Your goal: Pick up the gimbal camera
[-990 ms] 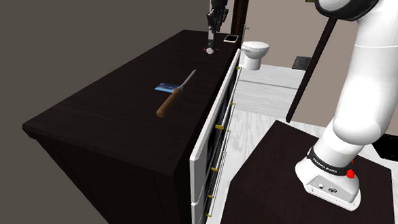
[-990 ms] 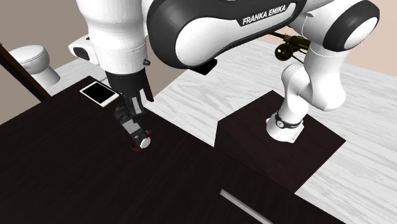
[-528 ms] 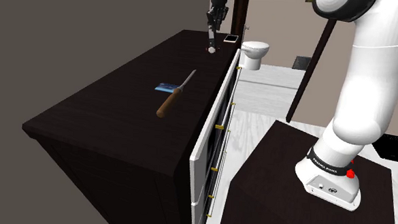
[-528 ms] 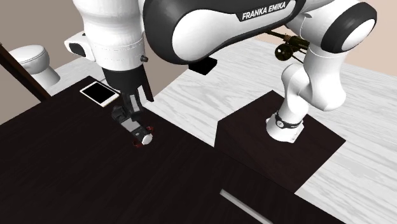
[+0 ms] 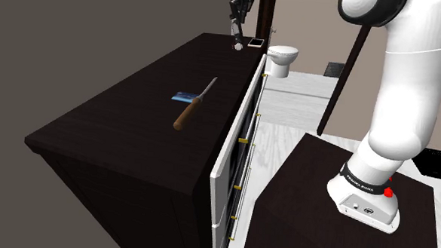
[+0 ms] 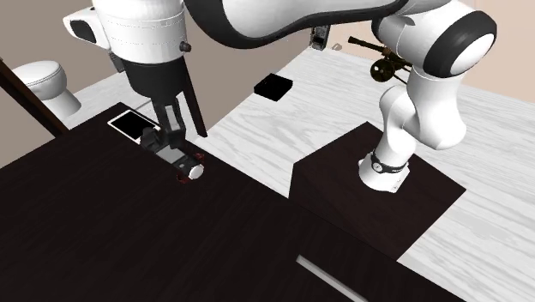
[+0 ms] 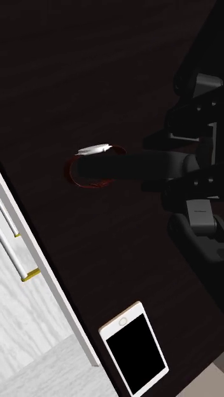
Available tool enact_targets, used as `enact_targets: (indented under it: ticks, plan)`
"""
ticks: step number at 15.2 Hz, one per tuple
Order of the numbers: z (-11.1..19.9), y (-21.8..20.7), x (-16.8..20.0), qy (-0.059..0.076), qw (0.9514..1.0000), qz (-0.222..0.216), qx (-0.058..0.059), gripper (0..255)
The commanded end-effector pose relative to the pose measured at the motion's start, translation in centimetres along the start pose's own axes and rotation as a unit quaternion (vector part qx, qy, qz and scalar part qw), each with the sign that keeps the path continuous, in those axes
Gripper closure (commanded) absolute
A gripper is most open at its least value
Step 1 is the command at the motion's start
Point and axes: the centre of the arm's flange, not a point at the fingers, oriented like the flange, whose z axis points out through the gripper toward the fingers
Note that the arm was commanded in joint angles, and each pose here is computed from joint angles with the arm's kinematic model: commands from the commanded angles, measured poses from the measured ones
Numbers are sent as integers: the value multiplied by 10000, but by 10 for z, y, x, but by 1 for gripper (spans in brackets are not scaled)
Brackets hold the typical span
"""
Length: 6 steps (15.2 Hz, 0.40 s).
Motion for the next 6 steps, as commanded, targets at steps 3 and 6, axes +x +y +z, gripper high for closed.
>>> enact_targets:
  ticks: [3, 6]
  plan:
    - [-21, 1, 3, -2, 10000, 0, 0, 255]
    - [-27, 1, 3, -2, 10000, 0, 0, 255]
